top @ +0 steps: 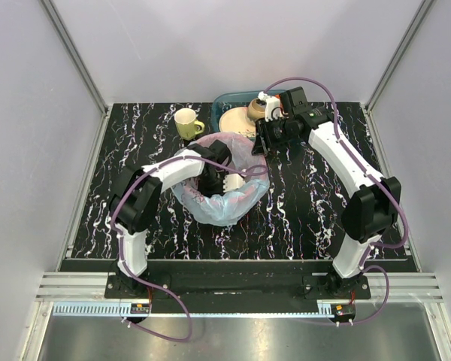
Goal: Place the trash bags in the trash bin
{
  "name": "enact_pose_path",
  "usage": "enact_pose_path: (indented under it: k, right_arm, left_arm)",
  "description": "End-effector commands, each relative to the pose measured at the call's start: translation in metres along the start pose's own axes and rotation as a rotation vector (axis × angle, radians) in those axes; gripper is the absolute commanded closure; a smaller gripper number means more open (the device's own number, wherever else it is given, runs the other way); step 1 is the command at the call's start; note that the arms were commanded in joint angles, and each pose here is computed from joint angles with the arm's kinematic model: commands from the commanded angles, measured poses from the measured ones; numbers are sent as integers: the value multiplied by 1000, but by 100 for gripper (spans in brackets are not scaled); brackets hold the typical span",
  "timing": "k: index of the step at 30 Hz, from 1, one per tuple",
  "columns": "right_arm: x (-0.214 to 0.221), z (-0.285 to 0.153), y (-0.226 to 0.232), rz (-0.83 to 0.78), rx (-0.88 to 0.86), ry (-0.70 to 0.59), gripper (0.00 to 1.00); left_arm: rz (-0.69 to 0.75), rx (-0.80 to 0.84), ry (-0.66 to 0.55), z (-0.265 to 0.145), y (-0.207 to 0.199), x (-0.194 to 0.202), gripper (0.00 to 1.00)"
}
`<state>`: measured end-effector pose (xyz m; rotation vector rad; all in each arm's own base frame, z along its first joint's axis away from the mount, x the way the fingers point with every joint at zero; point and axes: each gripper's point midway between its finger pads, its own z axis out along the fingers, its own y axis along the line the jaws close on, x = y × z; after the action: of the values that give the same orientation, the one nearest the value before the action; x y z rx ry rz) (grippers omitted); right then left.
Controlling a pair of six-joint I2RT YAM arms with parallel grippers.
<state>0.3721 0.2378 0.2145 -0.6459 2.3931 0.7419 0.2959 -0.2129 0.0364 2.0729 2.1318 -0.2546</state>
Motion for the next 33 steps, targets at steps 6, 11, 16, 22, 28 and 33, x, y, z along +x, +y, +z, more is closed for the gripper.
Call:
enact_pose_path:
  k: [6,11,16,22,28,33]
  right_arm:
    - [-11,-5,2,-44,2,-22,57]
    - [-11,-5,0,-54,13,-23,57]
    - [-8,-7,-2,-56,30,-25,57]
    - [-12,-10,-2,-54,41,-38,57]
    - [-12,-12,-1,-61,38,-43,58]
    - [-11,-13,2,-67,26,-44,49]
  left_arm:
    - [45,19,47,29,2,15,35]
    - [57,-38,-103,-5,6,-17,30]
    - [56,-178,-266,-61,20,-53,29]
    - [89,-220,-365,-88,13,-65,28]
    - [68,-294,-426,-106,17,-73,25]
    - [52,-333,-635,-134,9,-97,25]
